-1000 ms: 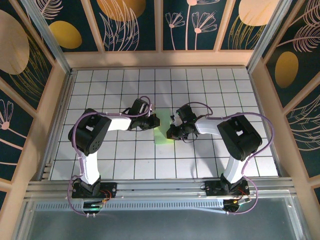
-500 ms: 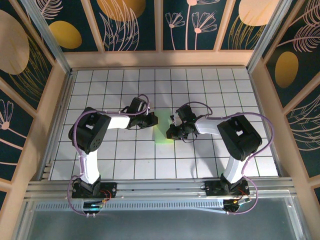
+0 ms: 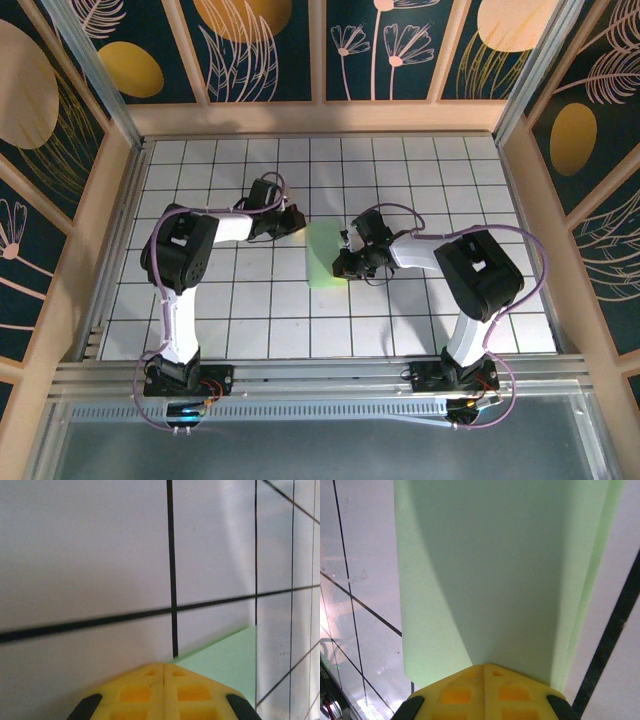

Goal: Fold a paper plane with a square sheet of paper (fold left side to right side)
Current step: First fold the square sheet of paper in half at the center of the table.

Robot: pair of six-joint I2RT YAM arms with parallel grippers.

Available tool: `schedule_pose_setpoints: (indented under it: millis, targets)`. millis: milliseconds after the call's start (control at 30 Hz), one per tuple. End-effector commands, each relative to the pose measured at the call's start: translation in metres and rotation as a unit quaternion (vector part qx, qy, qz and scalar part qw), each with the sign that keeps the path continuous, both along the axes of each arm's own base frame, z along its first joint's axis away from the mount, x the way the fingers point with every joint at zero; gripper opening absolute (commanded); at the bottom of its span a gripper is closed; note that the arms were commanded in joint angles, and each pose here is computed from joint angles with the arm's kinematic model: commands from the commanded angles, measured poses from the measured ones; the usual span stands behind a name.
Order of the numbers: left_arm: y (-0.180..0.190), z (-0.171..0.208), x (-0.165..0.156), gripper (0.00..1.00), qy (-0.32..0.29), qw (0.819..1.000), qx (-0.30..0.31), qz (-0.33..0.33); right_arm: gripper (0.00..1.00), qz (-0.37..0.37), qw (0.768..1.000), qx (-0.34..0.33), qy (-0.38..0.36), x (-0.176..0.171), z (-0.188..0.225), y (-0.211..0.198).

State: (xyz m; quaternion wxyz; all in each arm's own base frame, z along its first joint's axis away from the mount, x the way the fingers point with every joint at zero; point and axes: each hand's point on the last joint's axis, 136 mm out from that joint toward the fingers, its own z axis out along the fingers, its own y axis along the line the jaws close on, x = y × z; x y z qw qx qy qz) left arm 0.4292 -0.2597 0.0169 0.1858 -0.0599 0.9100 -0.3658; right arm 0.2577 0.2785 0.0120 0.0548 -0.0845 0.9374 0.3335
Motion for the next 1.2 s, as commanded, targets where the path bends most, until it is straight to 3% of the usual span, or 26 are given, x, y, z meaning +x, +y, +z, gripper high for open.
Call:
schedule_pose_setpoints:
  millis: [0,167,400,567,767,900,1167]
  targets:
    - [0.018,-0.032,0.009,0.06,0.018,0.999,0.047,0.019,0.0,-0.023,0.989,-0.134,0.052,-0.027,-0.061,-0.054]
    - [0.021,-0.03,0.012,0.06,0.013,0.998,0.052,0.023,0.0,-0.024,0.99,-0.133,0.05,-0.025,-0.059,-0.053]
    - [0.034,0.007,-0.002,0.06,-0.031,0.997,0.063,0.034,0.0,-0.025,0.99,-0.129,0.044,-0.023,-0.054,-0.052]
    - [0.021,0.037,-0.031,0.07,-0.052,0.999,-0.001,0.001,0.0,-0.025,0.99,-0.129,0.044,-0.022,-0.054,-0.051]
    - [-0.027,0.05,-0.069,0.07,-0.044,0.994,-0.079,-0.061,0.0,-0.026,0.99,-0.129,0.048,-0.023,-0.055,-0.051]
    - [-0.049,0.043,-0.073,0.07,-0.037,0.993,-0.075,-0.082,0.0,-0.025,0.99,-0.13,0.048,-0.023,-0.055,-0.051]
    - [-0.039,0.012,-0.056,0.07,-0.026,0.998,-0.007,-0.056,0.0,-0.026,0.99,-0.131,0.048,-0.022,-0.054,-0.051]
